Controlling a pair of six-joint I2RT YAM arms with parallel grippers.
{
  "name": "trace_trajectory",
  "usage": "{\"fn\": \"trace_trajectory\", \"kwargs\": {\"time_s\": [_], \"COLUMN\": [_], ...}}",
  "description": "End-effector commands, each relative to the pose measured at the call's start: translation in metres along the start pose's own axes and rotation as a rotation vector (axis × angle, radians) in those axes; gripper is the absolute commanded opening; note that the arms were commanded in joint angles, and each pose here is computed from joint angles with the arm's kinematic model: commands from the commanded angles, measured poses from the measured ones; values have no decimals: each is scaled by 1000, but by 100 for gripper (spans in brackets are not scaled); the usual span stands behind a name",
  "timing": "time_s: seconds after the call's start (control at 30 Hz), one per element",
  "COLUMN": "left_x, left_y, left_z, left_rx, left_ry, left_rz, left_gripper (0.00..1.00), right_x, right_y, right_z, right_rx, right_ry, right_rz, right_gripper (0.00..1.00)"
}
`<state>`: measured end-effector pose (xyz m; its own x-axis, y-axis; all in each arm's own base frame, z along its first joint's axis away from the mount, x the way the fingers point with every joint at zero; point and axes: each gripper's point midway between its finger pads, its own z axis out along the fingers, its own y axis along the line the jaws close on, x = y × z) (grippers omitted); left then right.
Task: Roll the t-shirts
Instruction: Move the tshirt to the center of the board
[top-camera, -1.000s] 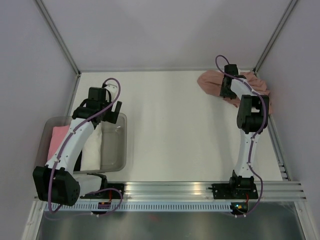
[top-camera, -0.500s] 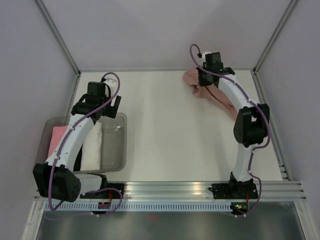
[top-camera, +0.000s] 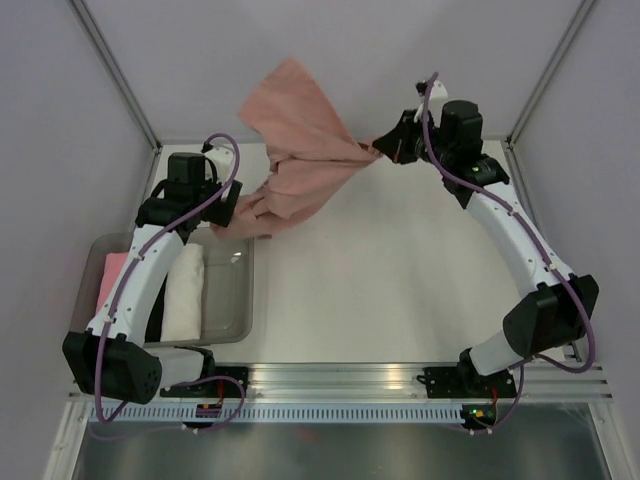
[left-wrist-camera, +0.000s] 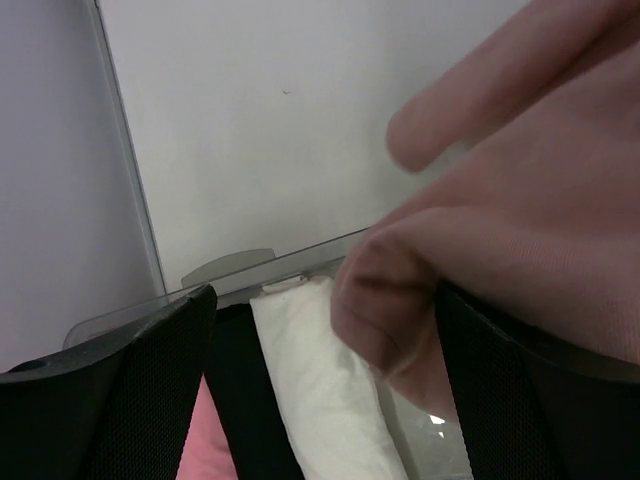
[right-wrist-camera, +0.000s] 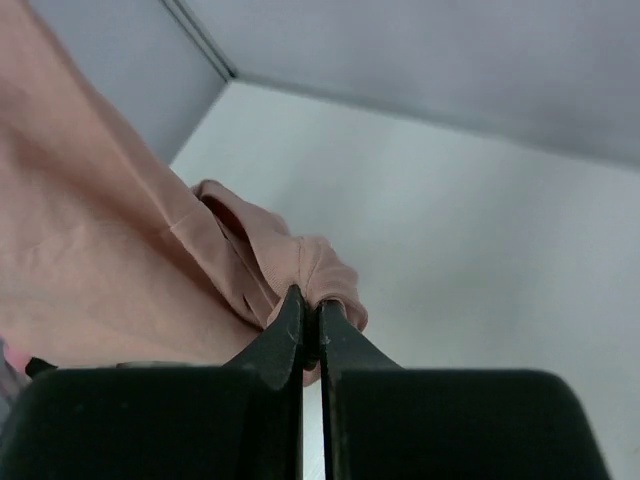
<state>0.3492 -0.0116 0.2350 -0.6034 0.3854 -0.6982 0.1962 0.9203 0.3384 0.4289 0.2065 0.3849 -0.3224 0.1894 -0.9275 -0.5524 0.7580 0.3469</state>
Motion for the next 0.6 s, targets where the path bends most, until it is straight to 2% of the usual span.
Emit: {"fn": "trace_trajectory", "kwargs": {"time_s": [0.0, 0.07, 0.1, 0.13, 0.17, 0.2, 0.23, 0.27, 0.3, 0.37, 0.47, 0.57], "left_x": [-9, -9, -7, -5, -6, -5, -3, -5, -3, -2, 11, 15], "left_y": [-14, -24, -28, -30, -39, -43, -48, -59, -67, -93, -130, -156], "left_z": [-6, -8, -9, -9, -10, -10, -8, -9, -10, -11, -9, -2], "left_rx": [105, 162, 181, 193, 241, 264, 290, 342, 369, 437, 513, 564], "left_ry": [-25, -31, -28, -22, -30, -25, -19, -24, -14, -2, 34, 65], "left_rz": [53, 56, 55, 56, 56, 55, 53, 55, 58, 115, 250, 321], "left_gripper": [93, 91, 90, 89, 88, 85, 83, 82, 79, 77, 77, 77], "right_x": [89, 131, 166, 172, 181, 202, 218, 224, 227, 232, 208, 183], "right_y": [-42, -79, -94, -104, -135, -151, -165, -187, -194, -208, -209, -206], "right_z": [5, -16, -29, -40, -57, -70, -83, -97, -102, -116, -114, -104], "right_rx": [101, 217, 263, 290, 393, 462, 535, 639, 665, 734, 741, 719], "right_ry": [189, 246, 304, 303, 297, 333, 377, 389, 414, 461, 409, 350], "right_rz": [178, 249, 298, 317, 338, 359, 378, 375, 349, 347, 295, 241], "right_gripper": [1, 0, 0, 0, 1, 7, 33, 46, 57, 61, 62, 59]}}
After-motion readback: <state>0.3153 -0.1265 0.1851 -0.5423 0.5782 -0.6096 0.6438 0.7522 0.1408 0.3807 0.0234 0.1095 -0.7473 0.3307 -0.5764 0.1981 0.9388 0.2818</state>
